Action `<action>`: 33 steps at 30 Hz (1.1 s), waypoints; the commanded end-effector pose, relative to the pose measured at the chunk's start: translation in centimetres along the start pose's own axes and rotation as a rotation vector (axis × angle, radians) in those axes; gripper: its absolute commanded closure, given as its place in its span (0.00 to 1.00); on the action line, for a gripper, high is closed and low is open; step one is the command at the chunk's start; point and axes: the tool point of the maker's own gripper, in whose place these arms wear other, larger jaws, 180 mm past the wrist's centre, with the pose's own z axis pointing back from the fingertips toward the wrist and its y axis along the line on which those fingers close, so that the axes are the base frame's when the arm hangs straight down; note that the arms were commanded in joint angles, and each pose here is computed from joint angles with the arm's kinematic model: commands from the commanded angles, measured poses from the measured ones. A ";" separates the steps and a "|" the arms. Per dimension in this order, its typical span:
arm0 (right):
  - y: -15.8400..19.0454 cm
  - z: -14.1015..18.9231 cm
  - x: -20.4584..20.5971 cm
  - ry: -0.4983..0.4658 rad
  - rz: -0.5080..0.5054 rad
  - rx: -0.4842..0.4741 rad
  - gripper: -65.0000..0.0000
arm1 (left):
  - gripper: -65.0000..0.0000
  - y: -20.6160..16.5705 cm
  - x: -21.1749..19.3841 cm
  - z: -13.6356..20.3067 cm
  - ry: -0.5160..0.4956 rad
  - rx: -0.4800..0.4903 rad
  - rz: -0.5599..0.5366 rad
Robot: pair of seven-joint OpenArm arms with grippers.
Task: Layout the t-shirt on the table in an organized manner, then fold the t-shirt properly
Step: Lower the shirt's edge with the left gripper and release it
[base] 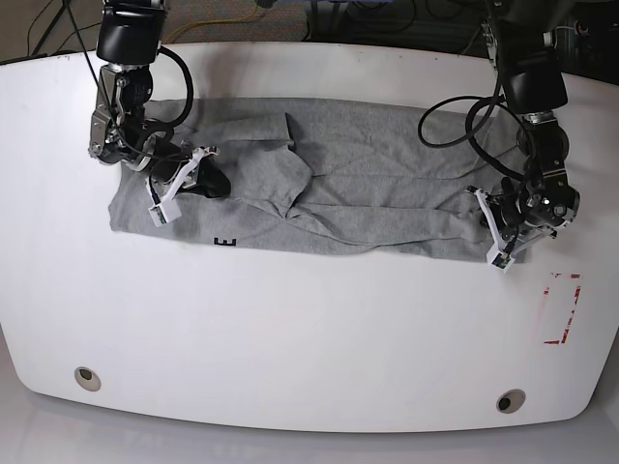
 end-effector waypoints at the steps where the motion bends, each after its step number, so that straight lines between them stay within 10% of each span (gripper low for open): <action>1: -1.6 0.4 -2.0 0.116 0.015 -0.079 0.92 | 0.89 1.5 -1.1 1.1 0.071 0.046 -0.041; 15: -0.5 -0.5 -1.9 0.127 0.035 -0.048 0.92 | 0.58 5.4 2.5 6.9 -0.059 0.226 -0.091; 33: 0.3 -0.7 -1.8 0.110 0.017 -0.014 0.92 | 0.49 2.2 -1.0 11.4 -0.062 0.210 -0.088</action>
